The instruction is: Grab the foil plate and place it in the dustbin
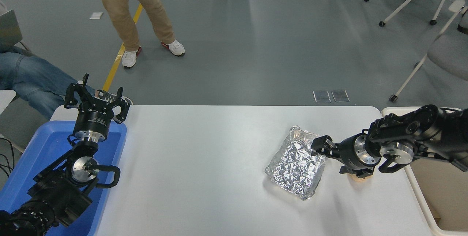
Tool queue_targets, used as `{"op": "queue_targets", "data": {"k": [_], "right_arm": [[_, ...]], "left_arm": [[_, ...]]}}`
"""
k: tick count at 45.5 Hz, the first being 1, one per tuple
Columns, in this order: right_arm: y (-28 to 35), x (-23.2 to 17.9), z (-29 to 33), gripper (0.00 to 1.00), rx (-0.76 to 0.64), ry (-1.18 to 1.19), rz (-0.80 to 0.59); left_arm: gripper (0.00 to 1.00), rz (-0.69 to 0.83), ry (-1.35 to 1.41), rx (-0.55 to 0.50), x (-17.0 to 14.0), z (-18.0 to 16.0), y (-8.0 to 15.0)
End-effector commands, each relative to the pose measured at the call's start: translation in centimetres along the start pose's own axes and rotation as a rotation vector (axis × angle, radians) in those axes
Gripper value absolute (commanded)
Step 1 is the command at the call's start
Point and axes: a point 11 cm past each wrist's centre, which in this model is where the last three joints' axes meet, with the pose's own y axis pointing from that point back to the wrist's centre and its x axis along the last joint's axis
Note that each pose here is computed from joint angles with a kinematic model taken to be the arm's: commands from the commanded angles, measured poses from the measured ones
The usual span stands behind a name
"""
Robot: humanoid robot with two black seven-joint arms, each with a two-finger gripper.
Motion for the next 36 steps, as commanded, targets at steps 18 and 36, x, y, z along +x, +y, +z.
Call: {"op": "queue_targets", "data": {"k": [18, 36], "right_arm": [[-4.2, -2.2, 1.6, 0.98, -0.008, -0.061, 0.076], [-5.2, -3.6, 1.4, 0.00, -0.010, -0.020, 0.080]], "left_arm": [[0.99, 0.000, 0.000, -0.001, 0.0, 0.0, 0.0], [0.99, 0.000, 0.000, 0.001, 0.0, 0.0, 0.0]]}}
